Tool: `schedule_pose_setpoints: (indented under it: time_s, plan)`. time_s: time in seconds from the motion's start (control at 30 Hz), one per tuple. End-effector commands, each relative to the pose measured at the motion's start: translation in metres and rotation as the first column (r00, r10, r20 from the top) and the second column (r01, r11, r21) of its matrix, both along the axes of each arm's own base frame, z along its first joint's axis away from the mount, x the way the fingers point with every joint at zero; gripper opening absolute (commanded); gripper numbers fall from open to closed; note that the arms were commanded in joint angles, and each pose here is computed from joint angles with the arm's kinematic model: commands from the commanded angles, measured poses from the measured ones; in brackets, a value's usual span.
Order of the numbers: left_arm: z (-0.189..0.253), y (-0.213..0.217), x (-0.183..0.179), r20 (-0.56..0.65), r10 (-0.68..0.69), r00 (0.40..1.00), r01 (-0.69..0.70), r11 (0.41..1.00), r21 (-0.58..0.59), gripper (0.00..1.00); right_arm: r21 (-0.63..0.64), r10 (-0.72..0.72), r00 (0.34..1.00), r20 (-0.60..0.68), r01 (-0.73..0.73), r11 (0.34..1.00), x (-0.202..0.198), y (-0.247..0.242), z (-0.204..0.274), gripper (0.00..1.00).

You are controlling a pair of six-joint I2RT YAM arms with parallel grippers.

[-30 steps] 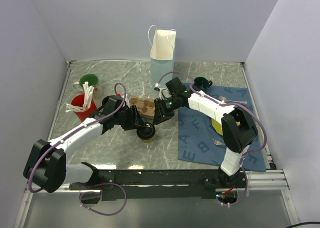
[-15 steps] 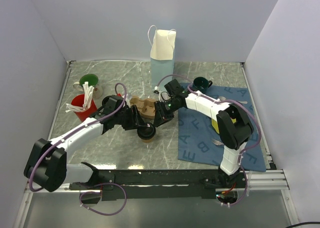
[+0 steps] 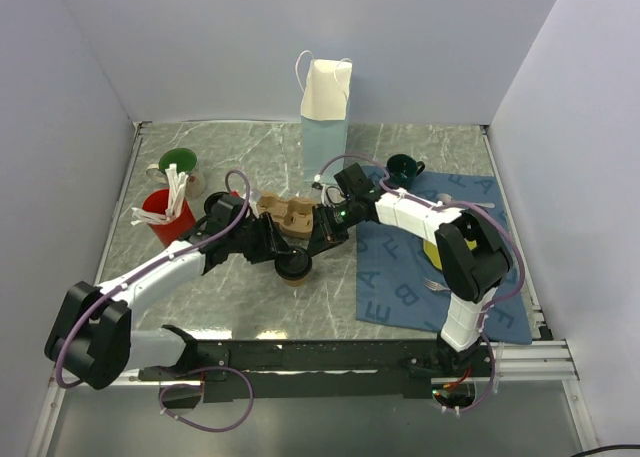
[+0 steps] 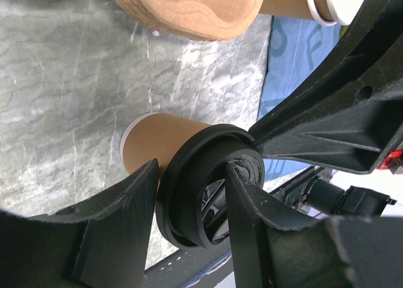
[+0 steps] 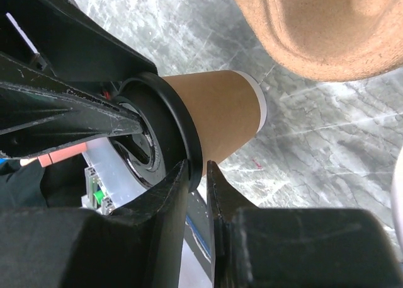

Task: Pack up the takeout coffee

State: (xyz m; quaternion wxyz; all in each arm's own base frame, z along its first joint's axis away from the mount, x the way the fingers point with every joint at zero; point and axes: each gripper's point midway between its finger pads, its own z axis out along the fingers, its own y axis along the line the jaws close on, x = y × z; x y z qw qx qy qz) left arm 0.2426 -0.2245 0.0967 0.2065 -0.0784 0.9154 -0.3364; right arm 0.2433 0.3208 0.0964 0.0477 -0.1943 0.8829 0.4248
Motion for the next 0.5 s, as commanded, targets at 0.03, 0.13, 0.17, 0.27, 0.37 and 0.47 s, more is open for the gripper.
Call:
schedule_pose_setpoints:
  time_s: [0.03,0.13,0.17,0.27,0.37,0.47]
  plan:
    - [-0.061,0.039,-0.049,-0.211,0.08,0.974,-0.033,0.975,0.219,0.5,-0.102,-0.005,1.0,0.003,0.005,0.995,-0.003,-0.014,-0.009,0.27]
    - [-0.059,0.039,-0.048,-0.207,0.092,0.974,-0.046,0.976,0.214,0.51,-0.048,-0.018,0.999,0.048,0.02,0.999,0.012,-0.005,0.027,0.33]
    - [-0.058,0.038,-0.048,-0.208,0.089,0.974,-0.045,0.977,0.208,0.51,-0.028,-0.017,0.997,0.073,0.019,0.999,0.015,-0.002,0.043,0.34]
    - [-0.057,0.036,-0.046,-0.202,0.095,0.975,-0.056,0.98,0.194,0.51,0.013,-0.005,0.996,0.09,0.004,1.0,0.015,0.002,0.064,0.43]
    - [-0.055,0.034,-0.045,-0.194,0.094,0.977,-0.057,0.981,0.187,0.51,0.023,0.013,0.997,0.079,-0.014,1.0,0.009,0.002,0.064,0.51]
    - [-0.05,0.034,-0.041,-0.182,0.092,0.979,-0.056,0.979,0.194,0.52,0.009,0.039,0.998,0.057,-0.039,0.999,0.002,0.002,0.055,0.57]
